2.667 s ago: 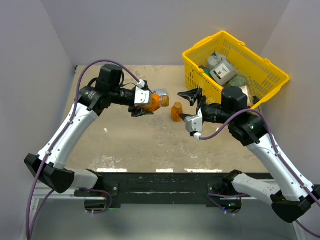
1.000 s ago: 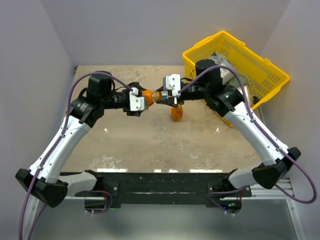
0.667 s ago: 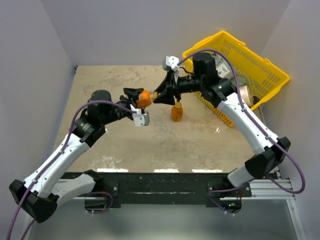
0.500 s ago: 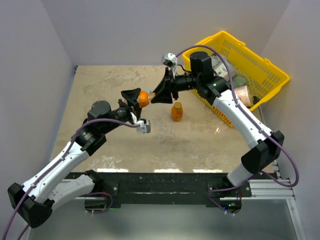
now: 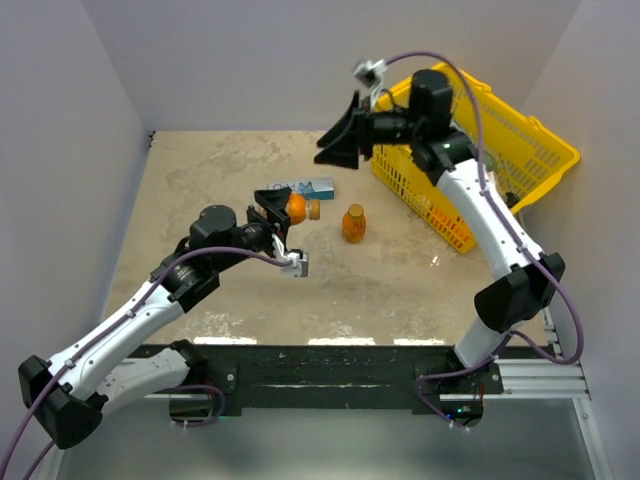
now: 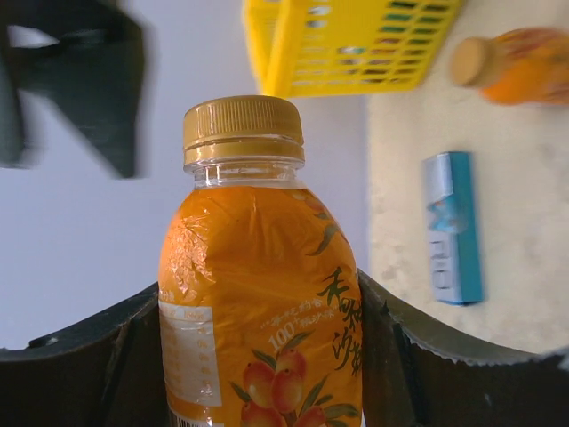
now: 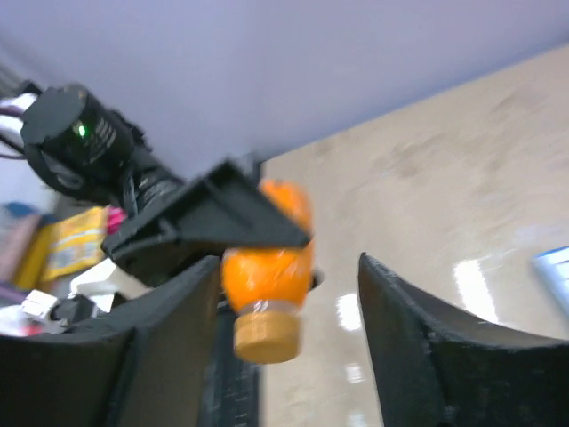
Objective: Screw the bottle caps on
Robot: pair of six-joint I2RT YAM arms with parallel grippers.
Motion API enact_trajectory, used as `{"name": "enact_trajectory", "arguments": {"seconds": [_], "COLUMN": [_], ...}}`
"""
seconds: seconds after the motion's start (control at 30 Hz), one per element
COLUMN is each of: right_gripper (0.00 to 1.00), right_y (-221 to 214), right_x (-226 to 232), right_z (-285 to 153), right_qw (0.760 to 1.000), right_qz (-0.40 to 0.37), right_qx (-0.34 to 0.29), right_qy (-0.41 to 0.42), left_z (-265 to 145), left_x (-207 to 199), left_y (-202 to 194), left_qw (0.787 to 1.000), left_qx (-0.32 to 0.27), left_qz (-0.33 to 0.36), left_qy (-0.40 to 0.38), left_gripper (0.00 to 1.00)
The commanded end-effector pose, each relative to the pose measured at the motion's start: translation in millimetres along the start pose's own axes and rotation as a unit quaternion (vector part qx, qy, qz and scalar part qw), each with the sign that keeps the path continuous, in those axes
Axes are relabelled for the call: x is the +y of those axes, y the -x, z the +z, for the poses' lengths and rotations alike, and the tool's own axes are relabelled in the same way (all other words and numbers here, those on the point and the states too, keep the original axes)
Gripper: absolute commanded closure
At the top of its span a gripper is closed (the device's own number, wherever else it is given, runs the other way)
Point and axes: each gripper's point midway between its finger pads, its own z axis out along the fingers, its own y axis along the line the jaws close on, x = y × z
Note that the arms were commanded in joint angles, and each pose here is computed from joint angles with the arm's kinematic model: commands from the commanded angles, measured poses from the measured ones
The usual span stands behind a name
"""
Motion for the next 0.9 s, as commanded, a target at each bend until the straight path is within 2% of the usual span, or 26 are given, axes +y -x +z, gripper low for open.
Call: {"name": "enact_trajectory", "arguments": {"seconds": [0.0,0.03,0.07,0.13,0.17,0.2,0.23,0.27,0.33,0.37,0.4,0.47,0.73,0.83,0.87], "right_gripper": [0.32,0.31,0.31,0.31,0.31,0.31,0.31,0.3,0.29,0.29,0.29,0.28,0.27,0.27,0.27], "right_y": [81,78,68,37,27,-4,-18,-27,-61,-64,-78,-84,-75,-71,-73], "right_x": [29,22,28,20,21,12,9,4,11,15,20,30,50,55,57], "right_z": [-59,-62,-72,-76,-89,-90,-94,-100,-112,-114,-118,-116,-95,-86,-82], "right_qw": [0.977,0.969,0.943,0.916,0.867,0.855,0.834,0.788,0.753,0.723,0.712,0.69,0.689,0.672,0.66], "right_qz": [-0.201,-0.233,-0.324,-0.391,-0.48,-0.498,-0.528,-0.588,-0.627,-0.662,-0.673,-0.698,-0.708,-0.727,-0.738], "right_qx": [-0.071,-0.064,-0.038,0.012,0.05,0.085,0.107,0.136,0.162,0.165,0.17,0.166,0.142,0.133,0.134], "right_qy": [-0.028,-0.054,-0.07,-0.09,-0.12,-0.115,-0.119,-0.121,-0.115,-0.111,-0.106,-0.094,-0.06,-0.05,-0.041], "left_z": [-3,1,1,-1,-1,-5,-3,-4,-1,-1,-1,4,11,11,10], "left_x": [-44,-50,-49,-43,-40,-36,-39,-37,-34,-25,-24,-19,-17,-18,-16], "left_y": [31,44,50,69,75,86,88,91,95,96,99,95,95,97,99], "left_qw": [0.978,0.967,0.959,0.936,0.928,0.913,0.904,0.896,0.876,0.874,0.864,0.859,0.86,0.853,0.851], "left_qx": [-0.054,-0.081,-0.093,-0.132,-0.143,-0.164,-0.165,-0.172,-0.18,-0.187,-0.193,-0.195,-0.203,-0.204,-0.206], "left_qz": [-0.144,-0.178,-0.204,-0.264,-0.283,-0.311,-0.326,-0.338,-0.37,-0.373,-0.387,-0.396,-0.374,-0.371,-0.371], "left_qy": [-0.138,-0.163,-0.174,-0.193,-0.196,-0.208,-0.223,-0.229,-0.251,-0.249,-0.258,-0.261,-0.283,-0.306,-0.31], "left_gripper": [1.0,1.0,1.0,1.0,1.0,1.0,1.0,1.0,1.0,1.0,1.0,1.0,1.0,1.0,1.0]}}
